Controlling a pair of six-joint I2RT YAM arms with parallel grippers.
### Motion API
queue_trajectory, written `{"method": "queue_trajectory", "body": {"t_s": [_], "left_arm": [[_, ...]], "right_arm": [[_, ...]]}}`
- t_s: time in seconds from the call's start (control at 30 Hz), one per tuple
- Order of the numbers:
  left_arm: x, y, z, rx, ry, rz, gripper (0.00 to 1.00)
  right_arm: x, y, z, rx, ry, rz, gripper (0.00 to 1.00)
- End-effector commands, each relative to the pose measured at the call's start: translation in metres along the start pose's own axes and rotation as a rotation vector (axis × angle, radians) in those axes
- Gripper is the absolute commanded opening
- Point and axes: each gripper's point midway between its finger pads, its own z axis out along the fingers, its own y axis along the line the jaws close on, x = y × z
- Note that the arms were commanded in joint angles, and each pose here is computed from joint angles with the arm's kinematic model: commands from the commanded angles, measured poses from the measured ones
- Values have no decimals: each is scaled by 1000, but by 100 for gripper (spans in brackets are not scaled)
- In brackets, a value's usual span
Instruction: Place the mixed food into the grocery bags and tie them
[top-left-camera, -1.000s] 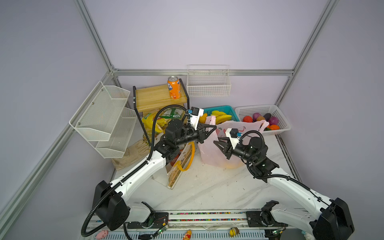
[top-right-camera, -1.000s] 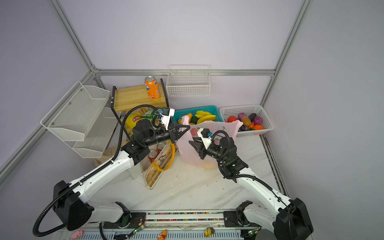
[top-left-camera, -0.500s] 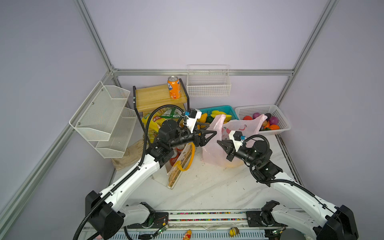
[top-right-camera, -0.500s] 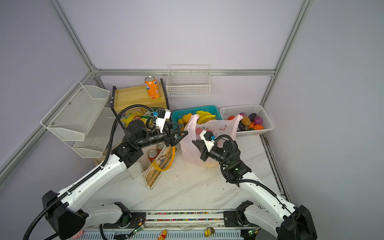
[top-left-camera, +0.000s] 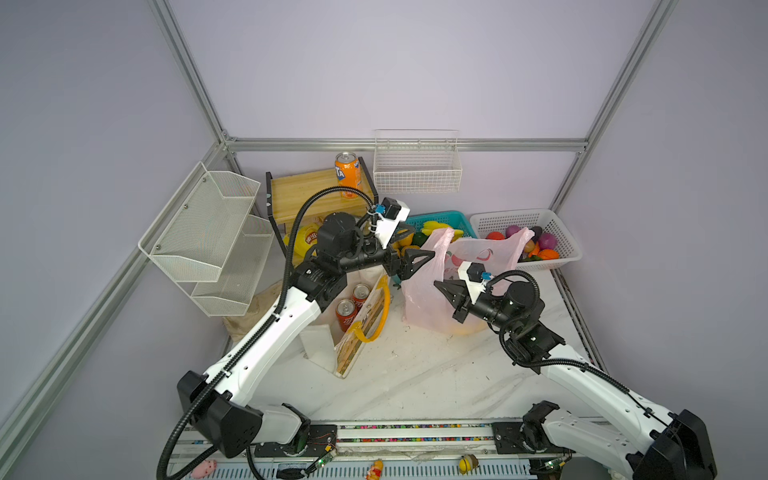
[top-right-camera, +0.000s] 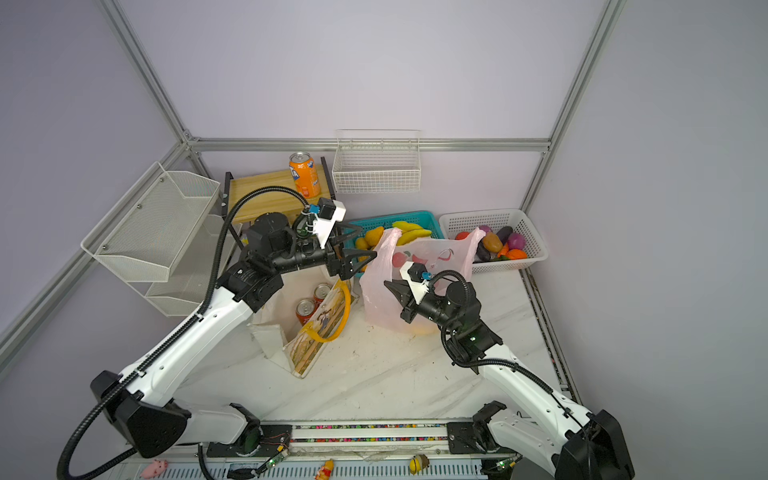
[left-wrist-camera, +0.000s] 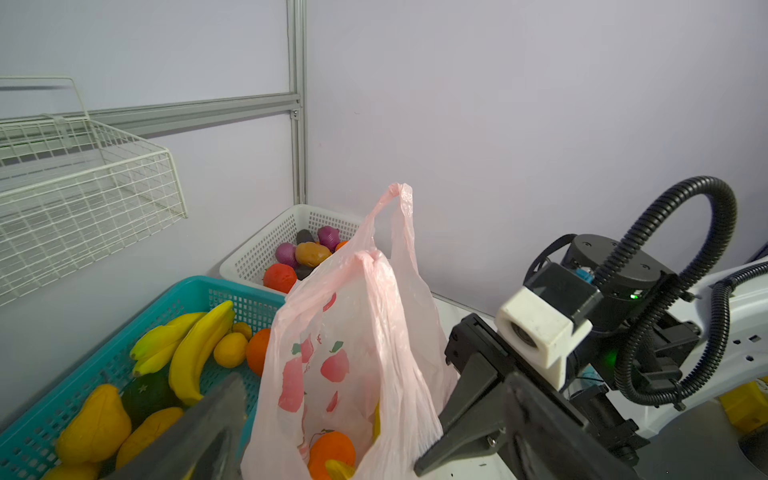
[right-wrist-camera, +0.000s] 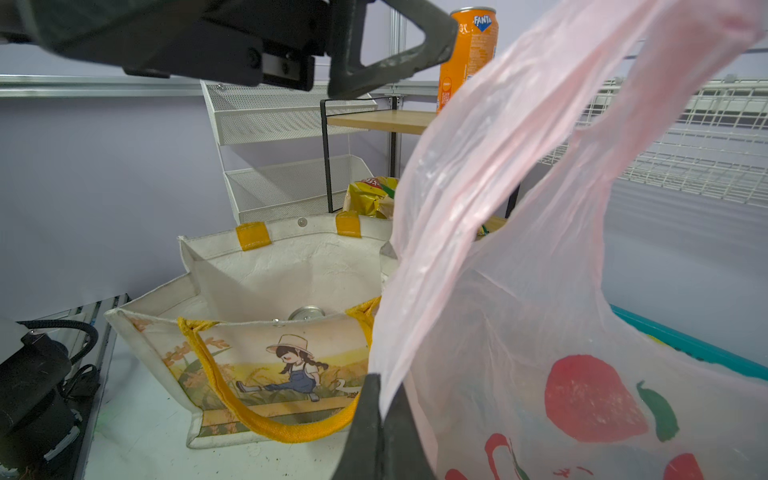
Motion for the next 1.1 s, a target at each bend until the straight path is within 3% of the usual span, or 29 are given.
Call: {"method": "queue_trajectory", "body": {"t_s": [0.0,0.43,0.6,0.77,0.93,1.07], "left_arm": [[-30,-9,8,90,-30,53,96],[-32,-2,61,292,-12,-32,98],[-29,-2,73,319,-7,-43,92],[-28,-5,79,339,-13,-45,73],[-36,-8,76,352,-35,-79,42],[-42,-7,65,288,-94,-92,20]], "right_arm": [[-10,5,-2,-25,-38,-37,0],[-8,5,-2,-21,-26,-31,0],[-7,3,-1,-13,-18,-29,0],[-6,1,0,-5,-11,-27,0],[-6,-6,0,36,0,-16,0],[-3,-25,-1,145,40,33,0]]}}
